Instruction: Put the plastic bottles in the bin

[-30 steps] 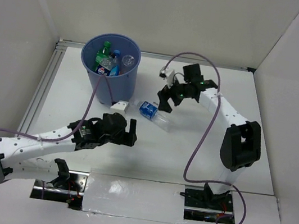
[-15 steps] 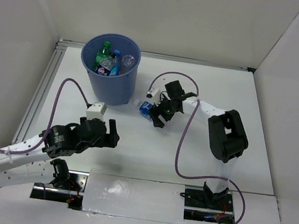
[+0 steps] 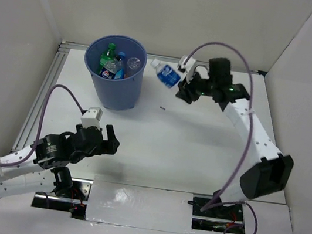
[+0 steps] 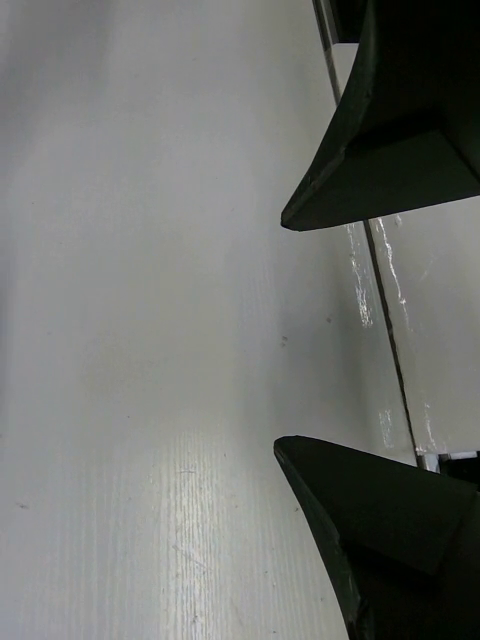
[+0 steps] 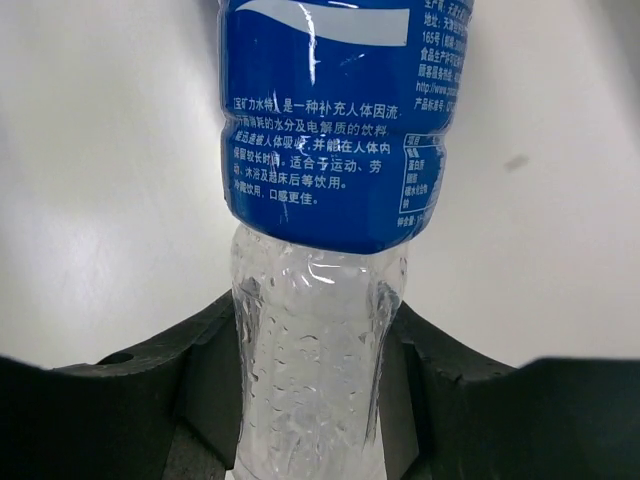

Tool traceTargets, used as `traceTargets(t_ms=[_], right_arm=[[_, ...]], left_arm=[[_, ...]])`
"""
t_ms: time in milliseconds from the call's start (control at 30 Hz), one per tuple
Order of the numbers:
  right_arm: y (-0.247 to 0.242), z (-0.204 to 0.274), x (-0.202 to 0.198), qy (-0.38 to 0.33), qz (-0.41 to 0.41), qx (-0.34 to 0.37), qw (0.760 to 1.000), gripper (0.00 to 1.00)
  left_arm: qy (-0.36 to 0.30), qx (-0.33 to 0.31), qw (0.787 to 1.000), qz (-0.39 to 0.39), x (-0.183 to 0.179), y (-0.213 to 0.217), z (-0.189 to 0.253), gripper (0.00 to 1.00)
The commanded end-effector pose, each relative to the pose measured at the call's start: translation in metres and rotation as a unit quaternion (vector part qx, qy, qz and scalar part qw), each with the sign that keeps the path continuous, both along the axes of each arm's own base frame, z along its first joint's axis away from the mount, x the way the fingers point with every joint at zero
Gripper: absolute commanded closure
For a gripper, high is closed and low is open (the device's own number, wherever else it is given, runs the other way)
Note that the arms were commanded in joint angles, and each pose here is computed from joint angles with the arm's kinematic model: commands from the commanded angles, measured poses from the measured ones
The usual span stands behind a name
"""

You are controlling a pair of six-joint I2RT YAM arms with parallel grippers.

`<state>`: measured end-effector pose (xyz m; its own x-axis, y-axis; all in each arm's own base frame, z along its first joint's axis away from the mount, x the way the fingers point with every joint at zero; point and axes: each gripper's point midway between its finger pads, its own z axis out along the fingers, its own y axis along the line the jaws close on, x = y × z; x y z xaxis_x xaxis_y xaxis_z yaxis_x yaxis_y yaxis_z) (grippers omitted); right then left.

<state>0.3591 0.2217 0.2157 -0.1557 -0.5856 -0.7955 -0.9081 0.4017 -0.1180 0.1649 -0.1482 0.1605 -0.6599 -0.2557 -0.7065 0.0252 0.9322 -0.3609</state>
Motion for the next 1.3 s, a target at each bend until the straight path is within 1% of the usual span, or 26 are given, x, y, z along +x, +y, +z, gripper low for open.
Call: traceTargets(t_ms=[0, 67, 100, 133, 167, 267, 333, 367, 400, 433, 467, 533, 567, 600, 667, 700, 733, 833, 933, 1033, 1100, 1133, 1167, 1200, 1233, 1267], right_arm=[[0.01, 0.106, -0.008, -0.106, 0.045, 0.076, 0.99, 0.84], [0.035, 0.148, -0.001, -0.127, 0.06, 0.135, 0.981, 0.84], [0.038, 0.165, -0.003, -0.145, 0.066, 0.143, 0.977, 0.84], [0.052, 0.167, 0.014, -0.149, 0.067, 0.157, 0.974, 0.84], [0.061, 0.193, 0.017, -0.15, 0.071, 0.191, 0.967, 0.81], [0.11, 0.198, 0.034, -0.136, 0.095, 0.232, 0.959, 0.8], [0.142, 0.223, 0.028, -0.164, 0.126, 0.255, 0.944, 0.74], [0.159, 0.21, 0.041, -0.151, 0.125, 0.259, 0.946, 0.74], [0.167, 0.227, 0.043, -0.167, 0.126, 0.271, 0.94, 0.74], [0.18, 0.229, 0.042, -0.167, 0.134, 0.279, 0.936, 0.74], [0.192, 0.205, 0.059, -0.142, 0.128, 0.275, 0.942, 0.73], [0.204, 0.214, 0.063, -0.147, 0.129, 0.287, 0.938, 0.68], [0.214, 0.199, 0.067, -0.132, 0.13, 0.285, 0.94, 0.64], [0.215, 0.196, 0.071, -0.128, 0.122, 0.286, 0.942, 0.46], [0.214, 0.191, 0.077, -0.124, 0.104, 0.283, 0.946, 0.24], [0.211, 0.194, 0.078, -0.131, 0.097, 0.279, 0.946, 0.02], [0.209, 0.194, 0.079, -0.132, 0.088, 0.277, 0.948, 0.0], [0.178, 0.21, 0.095, -0.137, 0.03, 0.278, 0.95, 0.0], [0.125, 0.221, 0.116, -0.144, -0.048, 0.267, 0.952, 0.0], [0.048, 0.228, 0.137, -0.142, -0.155, 0.25, 0.945, 0.0], [-0.009, 0.214, 0.141, -0.129, -0.245, 0.217, 0.936, 0.0], [-0.037, 0.182, 0.147, -0.112, -0.306, 0.179, 0.928, 0.0], [-0.061, 0.167, 0.146, -0.104, -0.345, 0.155, 0.92, 0.0], [-0.08, 0.17, 0.133, -0.108, -0.378, 0.147, 0.908, 0.0], [-0.102, 0.127, 0.126, -0.086, -0.427, 0.096, 0.895, 0.0], [-0.124, 0.111, 0.119, -0.078, -0.452, 0.078, 0.885, 0.0]], left_arm=[[-0.023, -0.015, 1.0, 0.01, 0.005, 0.001, 0.005, 0.03], [-0.031, -0.021, 0.999, 0.008, 0.006, 0.0, 0.006, 0.03], [-0.032, -0.017, 0.999, 0.005, 0.006, 0.0, 0.004, 0.03], [-0.034, -0.02, 0.999, 0.005, 0.007, -0.002, 0.005, 0.03], [-0.038, -0.02, 0.999, 0.002, 0.008, -0.003, 0.006, 0.03], [-0.041, -0.012, 0.999, -0.004, 0.009, -0.004, 0.006, 0.03], [-0.041, -0.012, 0.999, -0.004, 0.009, -0.004, 0.006, 0.03], [-0.041, -0.018, 0.999, -0.008, 0.009, -0.007, 0.007, 0.03], [-0.044, -0.022, 0.999, -0.008, 0.009, -0.006, 0.009, 0.03], [-0.044, -0.022, 0.999, -0.008, 0.009, -0.006, 0.009, 0.03], [-0.048, -0.028, 0.998, -0.008, 0.009, -0.006, 0.01, 0.03], [-0.052, -0.042, 0.998, -0.004, 0.009, -0.007, 0.014, 0.03], [-0.054, -0.046, 0.997, -0.009, 0.008, -0.009, 0.014, 0.03], [-0.054, -0.047, 0.997, -0.009, 0.008, -0.009, 0.014, 0.03], [-0.061, -0.046, 0.997, -0.007, 0.01, -0.009, 0.016, 0.03], [-0.066, -0.044, 0.997, -0.012, 0.011, -0.01, 0.018, 0.02], [-0.073, -0.048, 0.996, -0.014, 0.012, -0.011, 0.023, 0.02], [-0.085, -0.039, 0.995, -0.031, 0.017, -0.019, 0.031, 0.01], [-0.092, -0.03, 0.994, -0.051, 0.021, -0.029, 0.035, 0.01], [-0.108, -0.028, 0.991, -0.069, 0.027, -0.041, 0.045, 0.01], [-0.119, -0.041, 0.989, -0.083, 0.03, -0.052, 0.054, 0.01], [-0.127, -0.034, 0.987, -0.09, 0.032, -0.054, 0.056, 0.01], [-0.13, -0.037, 0.986, -0.098, 0.033, -0.059, 0.059, 0.01], [-0.141, -0.043, 0.984, -0.1, 0.036, -0.064, 0.065, 0.01], [-0.149, -0.043, 0.981, -0.116, 0.036, -0.07, 0.069, 0.01], [-0.151, -0.039, 0.981, -0.119, 0.04, -0.074, 0.07, 0.01]])
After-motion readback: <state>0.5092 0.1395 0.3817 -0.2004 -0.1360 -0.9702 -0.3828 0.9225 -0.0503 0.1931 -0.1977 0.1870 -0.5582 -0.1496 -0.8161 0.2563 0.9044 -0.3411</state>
